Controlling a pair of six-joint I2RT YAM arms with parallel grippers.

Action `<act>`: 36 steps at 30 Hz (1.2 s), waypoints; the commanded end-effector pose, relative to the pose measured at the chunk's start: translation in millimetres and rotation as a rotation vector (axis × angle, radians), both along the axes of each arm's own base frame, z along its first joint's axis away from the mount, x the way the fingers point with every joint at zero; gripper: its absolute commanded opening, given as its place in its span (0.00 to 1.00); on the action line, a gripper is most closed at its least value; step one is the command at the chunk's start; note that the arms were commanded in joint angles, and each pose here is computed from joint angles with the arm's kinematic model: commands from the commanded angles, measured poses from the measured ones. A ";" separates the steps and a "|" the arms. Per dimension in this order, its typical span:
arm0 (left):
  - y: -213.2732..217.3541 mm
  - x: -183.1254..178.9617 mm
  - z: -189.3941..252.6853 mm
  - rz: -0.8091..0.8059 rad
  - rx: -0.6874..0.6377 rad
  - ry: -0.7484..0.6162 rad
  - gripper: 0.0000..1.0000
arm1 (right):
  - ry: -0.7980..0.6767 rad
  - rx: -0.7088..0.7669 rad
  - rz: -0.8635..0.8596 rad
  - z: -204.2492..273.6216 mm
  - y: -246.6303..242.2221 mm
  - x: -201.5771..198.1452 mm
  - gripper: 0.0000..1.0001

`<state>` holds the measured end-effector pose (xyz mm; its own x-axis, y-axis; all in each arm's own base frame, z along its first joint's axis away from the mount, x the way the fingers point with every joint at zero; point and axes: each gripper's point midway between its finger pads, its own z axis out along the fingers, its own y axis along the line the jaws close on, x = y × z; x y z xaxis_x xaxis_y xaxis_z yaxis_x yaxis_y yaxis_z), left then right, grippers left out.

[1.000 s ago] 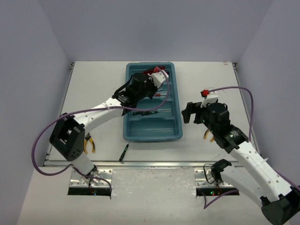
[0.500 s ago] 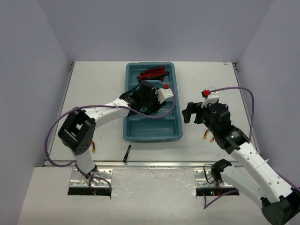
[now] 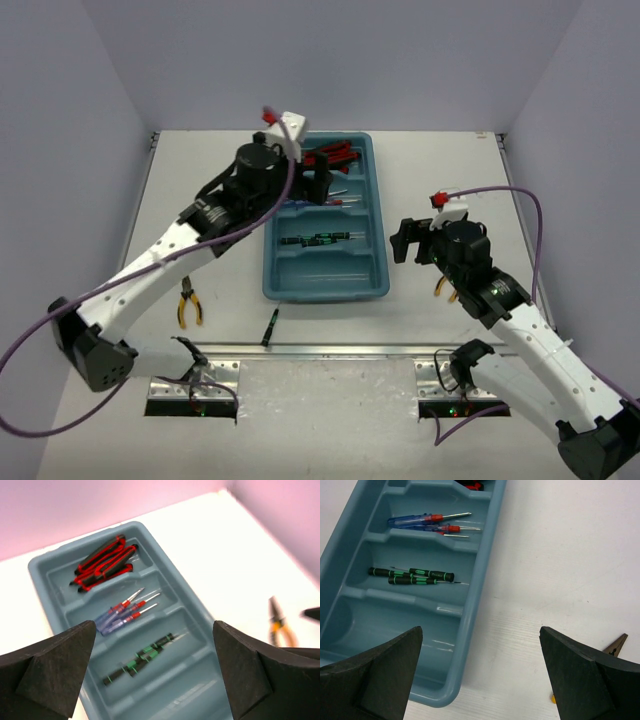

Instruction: Sort the tools into containers

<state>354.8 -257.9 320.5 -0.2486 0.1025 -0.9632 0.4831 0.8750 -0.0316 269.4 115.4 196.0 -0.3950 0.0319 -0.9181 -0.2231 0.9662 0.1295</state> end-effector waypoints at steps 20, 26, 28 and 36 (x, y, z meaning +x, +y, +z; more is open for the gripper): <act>109.9 -185.2 -174.0 0.308 -0.093 0.770 1.00 | -0.050 -0.014 -0.024 8.0 -5.3 5.7 0.99; 96.4 -211.8 -231.8 0.347 -0.084 0.895 1.00 | -0.049 -0.019 -0.026 5.3 -6.3 4.9 0.99; 86.7 -212.3 -229.6 0.347 -0.136 0.884 1.00 | -0.052 -0.020 -0.028 5.7 -7.0 5.2 0.99; 86.5 -227.2 -273.3 0.441 0.055 0.868 1.00 | -0.056 -0.012 -0.020 7.2 -5.6 4.2 0.99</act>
